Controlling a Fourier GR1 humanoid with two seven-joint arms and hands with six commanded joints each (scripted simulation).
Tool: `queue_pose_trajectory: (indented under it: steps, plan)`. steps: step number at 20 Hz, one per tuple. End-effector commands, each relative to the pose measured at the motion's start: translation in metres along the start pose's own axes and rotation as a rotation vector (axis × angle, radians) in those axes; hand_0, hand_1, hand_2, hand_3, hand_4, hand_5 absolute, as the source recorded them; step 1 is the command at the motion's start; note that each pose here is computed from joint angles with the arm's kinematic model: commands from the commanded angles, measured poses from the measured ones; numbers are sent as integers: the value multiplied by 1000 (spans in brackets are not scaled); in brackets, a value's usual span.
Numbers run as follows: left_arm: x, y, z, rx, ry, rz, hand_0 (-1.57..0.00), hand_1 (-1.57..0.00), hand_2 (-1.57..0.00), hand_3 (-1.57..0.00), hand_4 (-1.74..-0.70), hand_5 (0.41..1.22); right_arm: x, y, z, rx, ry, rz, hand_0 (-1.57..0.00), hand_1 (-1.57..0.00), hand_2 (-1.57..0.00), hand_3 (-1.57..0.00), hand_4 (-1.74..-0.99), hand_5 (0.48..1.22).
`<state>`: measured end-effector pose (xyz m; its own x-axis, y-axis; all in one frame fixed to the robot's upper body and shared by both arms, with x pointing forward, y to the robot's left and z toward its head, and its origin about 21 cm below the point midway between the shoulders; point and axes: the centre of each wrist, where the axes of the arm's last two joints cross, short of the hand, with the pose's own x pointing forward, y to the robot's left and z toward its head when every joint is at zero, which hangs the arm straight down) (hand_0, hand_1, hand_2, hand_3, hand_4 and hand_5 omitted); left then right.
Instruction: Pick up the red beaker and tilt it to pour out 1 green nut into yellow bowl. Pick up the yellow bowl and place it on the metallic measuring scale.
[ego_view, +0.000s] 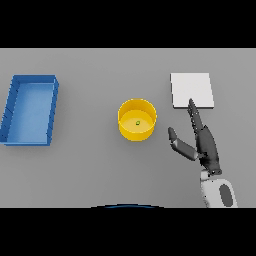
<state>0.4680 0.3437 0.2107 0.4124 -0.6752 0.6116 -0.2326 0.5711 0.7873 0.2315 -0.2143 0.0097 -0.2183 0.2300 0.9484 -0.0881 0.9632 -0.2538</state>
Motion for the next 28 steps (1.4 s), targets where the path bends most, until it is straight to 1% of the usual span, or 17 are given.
queue_pose_trajectory:
  steps: [1,4,6,8,12,13,15,17,18,19,20,21,22,23,25,27,28]
  plan:
    - [-9,-3,1,-6,37,32,-1571,-1571,-1571,-1462,-1741,1221,1,-1,0,-2,-7,18,1,1,1,1,-1188,696]
    - [-38,-24,11,-29,83,126,-1571,-1571,-1571,-1374,-1741,1221,3,0,4,2,-9,33,1,1,1,1,-1194,703]
    - [-54,-34,23,-33,115,171,-1571,-1571,-1571,-1379,-1741,1221,-1,-3,3,3,-4,39,1,1,1,1,-1202,709]
    - [-71,-42,34,-29,156,199,-1571,-1571,-1571,-1376,-1741,1221,0,1,2,2,3,41,1,1,1,1,-1205,704]
    - [-91,-63,61,-51,212,232,-1571,-1571,-1571,-1387,-1741,1221,-3,-4,1,-8,0,35,1,1,1,1,-1195,690]
    - [-94,-66,66,-65,225,233,-1571,-1571,-1571,-1383,-1741,1221,-2,1,-1,-6,3,35,1,1,1,1,-1186,687]
    - [-101,-73,78,-88,241,236,-1571,-1571,-1571,-1384,-1741,1076,1,-1,1,-10,-15,28,1,1,1,1,-1170,683]
    - [-104,-72,86,-147,267,239,-1571,-1571,-1571,-1366,-1735,955,1,-3,-1,-10,-3,28,1,1,1,1,-1168,679]
    - [-106,-71,89,-182,255,213,-1571,-1571,-1571,-1407,-1661,888,-1,0,-1,-5,10,33,1,1,1,1,-1165,678]
    - [-105,-68,90,-212,233,211,-1571,-1571,-1571,-1368,-1493,827,-2,-1,-1,-5,10,32,1,1,1,1,-1165,675]
    - [-103,-68,94,-254,180,173,-1571,-1545,-1489,-1238,-1311,774,-1,-1,0,-4,8,38,1,1,1,1,-1163,671]
    - [-107,-62,96,-280,138,143,-1495,-1380,-1311,-1098,-1155,740,-2,0,2,-6,15,38,1,1,1,1,-1159,669]
    - [-110,-61,98,-331,102,150,-1253,-1104,-1049,-884,-1031,714,-1,-2,0,-9,9,40,1,1,1,1,-1161,669]
    - [-111,-57,99,-363,107,141,-1003,-883,-839,-707,-933,697,-1,-2,-1,-10,2,38,1,1,1,1,-1162,671]
    - [-113,-53,100,-408,109,131,-641,-565,-536,-452,-823,667,-4,-4,2,-4,-1,33,1,1,1,1,-1151,677]
    - [-112,-57,100,-414,101,50,-410,-361,-343,-289,-762,651,-2,-6,2,4,-12,28,1,1,1,1,-1145,685]
    - [-113,-59,99,-410,100,45,-328,-289,-274,-231,-750,647,-2,-2,0,6,0,35,1,1,1,1,-1148,688]
